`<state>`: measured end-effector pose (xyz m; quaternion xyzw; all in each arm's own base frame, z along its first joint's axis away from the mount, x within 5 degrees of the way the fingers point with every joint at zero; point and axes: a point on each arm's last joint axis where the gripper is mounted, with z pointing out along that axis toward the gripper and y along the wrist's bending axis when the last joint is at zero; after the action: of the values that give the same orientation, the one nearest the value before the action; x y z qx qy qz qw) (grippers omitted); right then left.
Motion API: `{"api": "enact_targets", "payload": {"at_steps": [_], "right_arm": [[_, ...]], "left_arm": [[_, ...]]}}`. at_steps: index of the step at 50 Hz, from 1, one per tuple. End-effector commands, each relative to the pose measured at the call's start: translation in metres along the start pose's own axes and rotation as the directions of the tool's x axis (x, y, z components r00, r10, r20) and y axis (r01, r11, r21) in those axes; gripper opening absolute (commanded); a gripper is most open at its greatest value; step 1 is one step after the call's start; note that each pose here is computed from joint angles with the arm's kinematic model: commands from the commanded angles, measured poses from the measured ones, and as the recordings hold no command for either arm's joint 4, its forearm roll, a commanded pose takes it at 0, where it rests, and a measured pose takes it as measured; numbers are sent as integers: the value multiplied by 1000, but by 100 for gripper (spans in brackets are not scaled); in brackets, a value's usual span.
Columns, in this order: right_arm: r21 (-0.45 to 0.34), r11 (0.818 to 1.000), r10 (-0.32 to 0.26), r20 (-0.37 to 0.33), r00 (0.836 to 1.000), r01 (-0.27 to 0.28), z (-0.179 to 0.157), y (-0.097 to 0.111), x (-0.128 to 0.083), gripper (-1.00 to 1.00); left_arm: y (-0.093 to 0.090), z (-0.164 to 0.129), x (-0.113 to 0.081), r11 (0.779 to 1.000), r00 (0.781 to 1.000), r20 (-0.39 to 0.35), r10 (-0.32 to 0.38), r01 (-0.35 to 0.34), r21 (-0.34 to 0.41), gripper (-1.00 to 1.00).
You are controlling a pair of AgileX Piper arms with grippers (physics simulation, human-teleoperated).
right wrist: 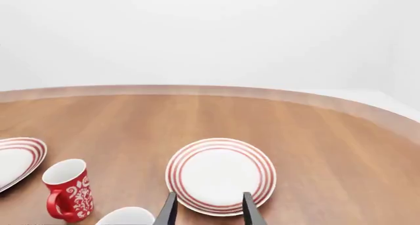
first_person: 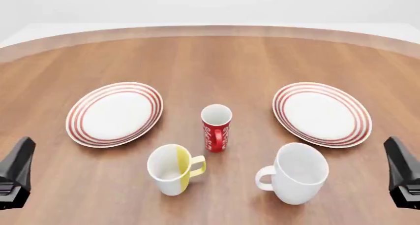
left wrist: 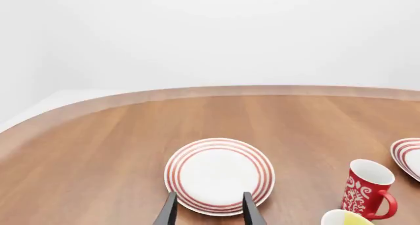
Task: Put the red mug on the left plate.
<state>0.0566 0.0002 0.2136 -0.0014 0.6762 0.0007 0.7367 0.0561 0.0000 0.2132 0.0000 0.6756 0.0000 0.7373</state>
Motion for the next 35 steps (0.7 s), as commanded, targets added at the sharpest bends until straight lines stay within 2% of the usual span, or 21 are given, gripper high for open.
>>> {"api": "enact_targets", "payload": {"at_steps": [1, 15, 35], "right_arm": [[-15, 1000, -4, -10, 1000, 4, 2, 1, 0, 100], [-73, 997, -28, -35, 999, 26, 8, 5, -8, 100], [-180, 982, -72, -44, 996, 63, 28, 15, -22, 100]], "left_arm": [[0, 0, 0, 1000, 1000, 0, 0, 0, 0, 100], [0, 0, 0, 1000, 1000, 0, 0, 0, 0, 100], [0, 0, 0, 1000, 1000, 0, 0, 0, 0, 100]]}}
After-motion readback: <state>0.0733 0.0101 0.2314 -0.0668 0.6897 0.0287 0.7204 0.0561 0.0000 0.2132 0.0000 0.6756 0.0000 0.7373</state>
